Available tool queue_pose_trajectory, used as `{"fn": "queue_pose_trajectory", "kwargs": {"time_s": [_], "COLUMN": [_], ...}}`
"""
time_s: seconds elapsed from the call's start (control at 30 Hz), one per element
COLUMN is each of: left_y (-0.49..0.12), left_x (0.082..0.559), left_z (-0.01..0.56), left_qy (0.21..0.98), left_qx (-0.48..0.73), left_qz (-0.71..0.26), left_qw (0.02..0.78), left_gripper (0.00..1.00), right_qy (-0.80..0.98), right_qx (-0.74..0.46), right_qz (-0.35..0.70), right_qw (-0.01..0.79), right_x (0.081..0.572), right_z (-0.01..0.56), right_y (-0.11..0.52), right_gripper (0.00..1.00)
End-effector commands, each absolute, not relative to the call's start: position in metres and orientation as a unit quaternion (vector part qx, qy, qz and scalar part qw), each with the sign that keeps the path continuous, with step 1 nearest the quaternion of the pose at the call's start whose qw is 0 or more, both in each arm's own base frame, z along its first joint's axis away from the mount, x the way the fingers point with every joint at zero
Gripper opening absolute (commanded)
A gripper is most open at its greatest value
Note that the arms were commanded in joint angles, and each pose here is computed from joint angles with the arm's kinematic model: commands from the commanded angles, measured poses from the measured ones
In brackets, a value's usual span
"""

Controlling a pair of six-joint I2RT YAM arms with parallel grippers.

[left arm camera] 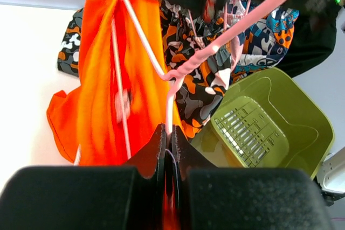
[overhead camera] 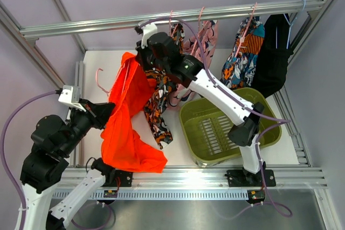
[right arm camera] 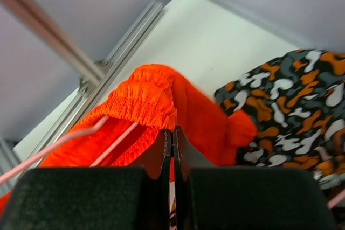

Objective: Remove the shorts from the hanger

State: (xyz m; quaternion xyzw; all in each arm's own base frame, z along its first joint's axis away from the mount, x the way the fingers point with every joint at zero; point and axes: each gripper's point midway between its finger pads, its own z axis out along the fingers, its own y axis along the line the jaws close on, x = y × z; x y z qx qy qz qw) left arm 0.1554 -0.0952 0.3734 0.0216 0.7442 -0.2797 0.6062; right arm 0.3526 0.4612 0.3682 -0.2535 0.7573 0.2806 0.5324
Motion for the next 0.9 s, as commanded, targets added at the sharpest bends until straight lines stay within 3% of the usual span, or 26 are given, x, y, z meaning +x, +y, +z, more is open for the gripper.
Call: {"fn": "queue_pose_trajectory", "kwargs": {"time_s": [0.0,0.27,0.5,0.73,0.87], "left_y": [-0.097,-0.105,-0.089,-0.069,-0.07], "left_x": [0.14,0.131,0.129,0.154,0.181], "left_z": [0.394,0.396,0.418,0.43,0.434], "left_qy": [0.718,0.714,0.687,0.661,0.654], "left_qx": [0.038,0.059,0.027,-0.05,-0.079], "left_qz": [-0.305,-0.327,-0.317,-0.288,-0.276], "left_qw": [0.624,0.616,0.653,0.691,0.7], "left_gripper": [0.0,0.0,0.0,0.0,0.0], "right_qy": [0.71,0.695,0.723,0.603,0.594], "right_qx": [-0.181,-0.172,-0.206,-0.422,-0.446], "right_qz": [0.238,0.207,0.207,0.362,0.371], "right_qw": [0.638,0.667,0.626,0.572,0.557], "right_x": [0.414,0.447,0.439,0.334,0.319], "right_z": [0.427,0.42,0.379,0.392,0.394], "right_y": [0.427,0.428,0.434,0.455,0.454], "right_gripper": [0.0,0.0,0.0,0.0,0.0]}}
